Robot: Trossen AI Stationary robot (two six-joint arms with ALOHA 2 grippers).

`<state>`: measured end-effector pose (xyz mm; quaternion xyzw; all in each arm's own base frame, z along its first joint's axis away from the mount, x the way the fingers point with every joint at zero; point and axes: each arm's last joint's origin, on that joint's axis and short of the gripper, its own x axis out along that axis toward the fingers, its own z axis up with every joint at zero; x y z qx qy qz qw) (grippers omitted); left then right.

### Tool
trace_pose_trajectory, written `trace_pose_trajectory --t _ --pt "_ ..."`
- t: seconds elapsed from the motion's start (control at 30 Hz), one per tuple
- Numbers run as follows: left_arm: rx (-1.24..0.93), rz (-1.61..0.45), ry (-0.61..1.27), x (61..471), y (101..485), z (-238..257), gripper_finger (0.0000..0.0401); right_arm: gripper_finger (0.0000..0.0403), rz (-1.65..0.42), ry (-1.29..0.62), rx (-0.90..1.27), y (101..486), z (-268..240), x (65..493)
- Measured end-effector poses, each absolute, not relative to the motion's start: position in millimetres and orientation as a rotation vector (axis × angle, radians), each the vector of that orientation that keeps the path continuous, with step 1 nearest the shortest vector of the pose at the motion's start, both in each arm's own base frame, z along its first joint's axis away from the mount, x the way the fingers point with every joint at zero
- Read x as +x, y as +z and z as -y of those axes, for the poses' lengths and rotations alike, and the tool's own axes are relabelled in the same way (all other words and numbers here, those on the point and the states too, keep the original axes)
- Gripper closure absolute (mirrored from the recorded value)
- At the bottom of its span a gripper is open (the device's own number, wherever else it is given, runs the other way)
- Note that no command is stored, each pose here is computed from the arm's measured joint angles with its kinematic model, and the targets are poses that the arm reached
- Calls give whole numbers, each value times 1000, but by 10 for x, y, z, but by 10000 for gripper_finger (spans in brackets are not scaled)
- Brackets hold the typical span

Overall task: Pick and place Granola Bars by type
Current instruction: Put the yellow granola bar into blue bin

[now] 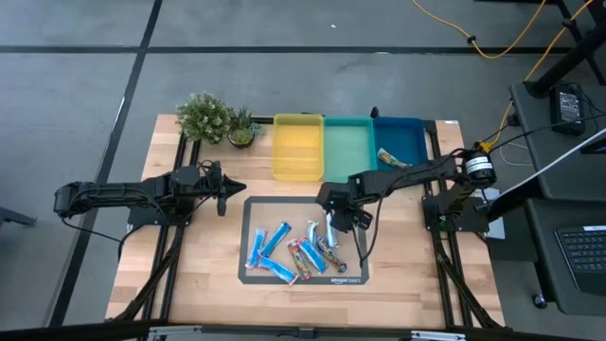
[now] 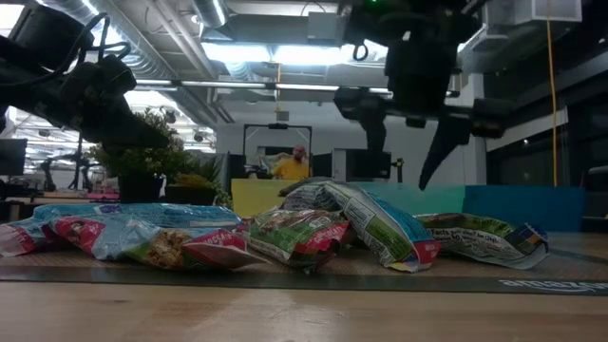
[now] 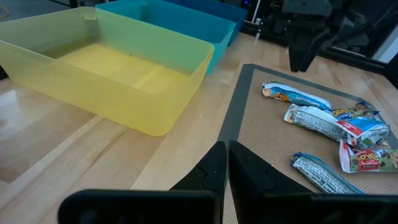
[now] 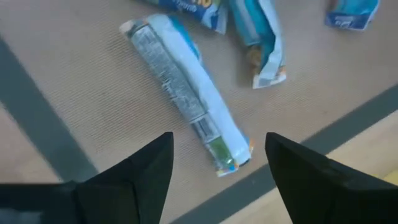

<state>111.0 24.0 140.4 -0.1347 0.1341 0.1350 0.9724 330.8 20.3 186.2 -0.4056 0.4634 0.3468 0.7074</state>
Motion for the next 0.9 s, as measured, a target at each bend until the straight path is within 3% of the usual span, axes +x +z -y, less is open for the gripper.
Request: trace_pose_trajectory --t 0.33,0.9 --pt "-272 -271 272 1110 1403 -240 391 147 -955 785 -979 1698 -204 3314" --pt "-272 -271 272 1110 1404 -240 391 157 -1025 836 -963 1371 -208 3389"
